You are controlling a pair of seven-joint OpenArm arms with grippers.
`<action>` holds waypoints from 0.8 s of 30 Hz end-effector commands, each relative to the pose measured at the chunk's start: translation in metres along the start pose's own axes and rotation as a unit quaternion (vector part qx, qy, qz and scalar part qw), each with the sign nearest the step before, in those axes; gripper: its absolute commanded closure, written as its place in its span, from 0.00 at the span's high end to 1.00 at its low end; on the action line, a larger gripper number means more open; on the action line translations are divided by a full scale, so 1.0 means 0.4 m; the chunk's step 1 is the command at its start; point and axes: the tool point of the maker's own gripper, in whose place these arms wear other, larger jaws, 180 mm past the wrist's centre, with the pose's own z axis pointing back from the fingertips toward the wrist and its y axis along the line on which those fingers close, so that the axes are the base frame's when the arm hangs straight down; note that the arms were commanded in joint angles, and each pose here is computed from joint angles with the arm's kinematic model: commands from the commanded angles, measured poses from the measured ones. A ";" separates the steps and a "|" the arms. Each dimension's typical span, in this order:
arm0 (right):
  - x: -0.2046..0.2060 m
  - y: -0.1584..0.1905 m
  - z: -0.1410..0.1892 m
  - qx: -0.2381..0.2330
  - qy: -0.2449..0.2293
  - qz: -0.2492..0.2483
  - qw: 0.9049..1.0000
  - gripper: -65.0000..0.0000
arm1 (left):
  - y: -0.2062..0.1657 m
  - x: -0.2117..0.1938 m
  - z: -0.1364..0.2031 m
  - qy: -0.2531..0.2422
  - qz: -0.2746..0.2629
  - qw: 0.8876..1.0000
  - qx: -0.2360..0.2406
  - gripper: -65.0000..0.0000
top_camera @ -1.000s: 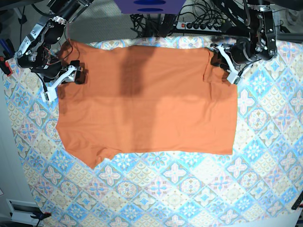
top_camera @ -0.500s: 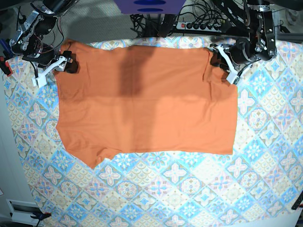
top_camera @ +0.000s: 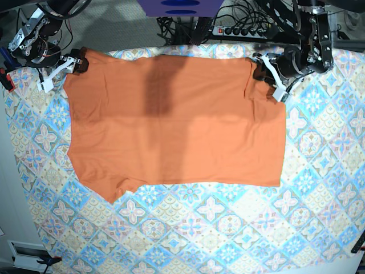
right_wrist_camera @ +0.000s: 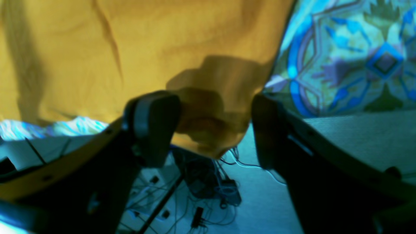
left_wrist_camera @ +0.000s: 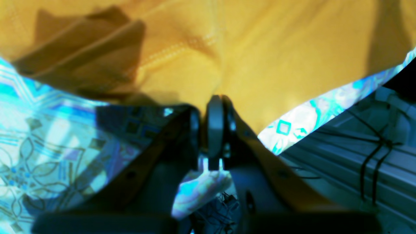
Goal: Fold the T-shirt properly
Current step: 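Close both grippers on the shirt's shoulder edges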
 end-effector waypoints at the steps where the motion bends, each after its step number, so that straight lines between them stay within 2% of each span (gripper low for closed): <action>1: -0.008 -0.018 0.001 -0.015 0.012 0.001 1.000 0.60 | 0.006 0.020 0.012 -0.011 -0.009 1.000 0.002 0.05; 8: 0.001 0.006 -0.018 -0.005 0.014 0.016 1.000 0.60 | 0.007 0.020 0.012 -0.011 -0.009 1.000 0.002 0.05; 15: -0.026 -0.020 -0.050 0.010 0.029 -0.008 0.999 0.60 | 0.007 0.018 0.012 -0.010 -0.009 1.000 0.002 0.05; 20: -0.040 0.036 -0.092 0.035 0.064 0.024 0.997 0.60 | 0.007 0.018 0.012 -0.010 -0.009 1.000 0.002 0.05; 24: -0.024 0.051 -0.099 0.040 0.060 0.030 0.997 0.60 | 0.007 0.020 0.012 -0.011 -0.009 1.000 0.002 0.05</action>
